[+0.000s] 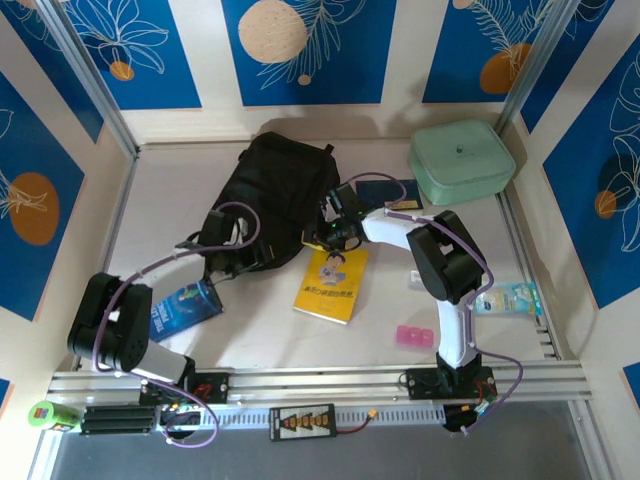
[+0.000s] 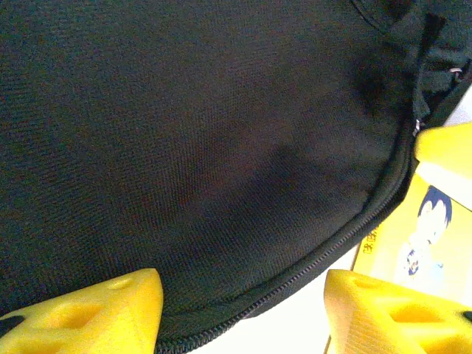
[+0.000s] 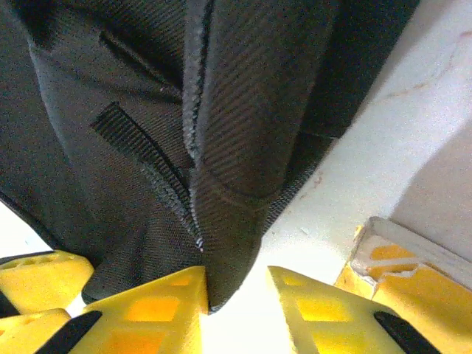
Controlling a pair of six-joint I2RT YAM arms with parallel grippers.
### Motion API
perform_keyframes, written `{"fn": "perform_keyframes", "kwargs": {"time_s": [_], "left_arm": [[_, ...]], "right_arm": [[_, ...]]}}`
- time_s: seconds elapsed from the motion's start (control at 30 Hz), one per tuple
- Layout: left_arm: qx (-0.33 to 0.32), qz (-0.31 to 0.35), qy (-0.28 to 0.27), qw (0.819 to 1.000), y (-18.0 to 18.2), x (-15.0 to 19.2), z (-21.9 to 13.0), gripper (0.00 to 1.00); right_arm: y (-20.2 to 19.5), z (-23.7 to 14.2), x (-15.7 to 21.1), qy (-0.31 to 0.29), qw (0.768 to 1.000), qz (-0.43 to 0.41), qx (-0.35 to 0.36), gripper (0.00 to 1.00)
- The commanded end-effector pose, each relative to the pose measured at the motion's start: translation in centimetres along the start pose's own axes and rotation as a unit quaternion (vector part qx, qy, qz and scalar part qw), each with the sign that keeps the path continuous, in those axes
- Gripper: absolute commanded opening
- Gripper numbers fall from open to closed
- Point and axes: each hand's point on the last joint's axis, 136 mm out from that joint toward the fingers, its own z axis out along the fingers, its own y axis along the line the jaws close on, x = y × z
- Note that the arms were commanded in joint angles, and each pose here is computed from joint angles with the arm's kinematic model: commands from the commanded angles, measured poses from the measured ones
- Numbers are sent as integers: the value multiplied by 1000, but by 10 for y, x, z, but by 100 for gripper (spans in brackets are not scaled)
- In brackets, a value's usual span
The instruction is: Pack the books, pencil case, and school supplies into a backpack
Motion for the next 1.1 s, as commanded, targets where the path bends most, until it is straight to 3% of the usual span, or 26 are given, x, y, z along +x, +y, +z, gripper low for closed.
{"fn": "perform_keyframes", "kwargs": {"time_s": [0.0, 0.13, 0.33, 0.43, 0.57, 0.8, 0.93, 1.07], "left_arm": [[-19, -5, 48, 999, 11, 34, 5, 61], [-42, -10, 54, 998, 21, 43, 4, 58], [-80, 11, 50, 995, 39, 53, -12, 57], [-63, 35, 27, 997, 24, 41, -28, 58], [-12, 48, -7, 999, -5, 23, -42, 59], [74, 52, -37, 995, -59, -8, -50, 59], [92, 33, -39, 995, -80, -20, -40, 59], [88, 5, -22, 996, -93, -25, -17, 52]], "right_arm": [[-15, 8, 9, 9, 999, 15, 33, 19], [-11, 11, 11, -2, 999, 12, 43, 6], [-15, 10, 36, 3, 999, 35, 17, 3], [1, 1, 50, 9, 1000, 20, -10, 4], [16, -21, 43, -29, 999, -10, -30, 11], [23, -53, 21, -64, 996, -11, -60, 36], [22, -67, 12, -83, 994, 0, -74, 44], [15, -73, 10, -91, 993, 14, -67, 46]]}}
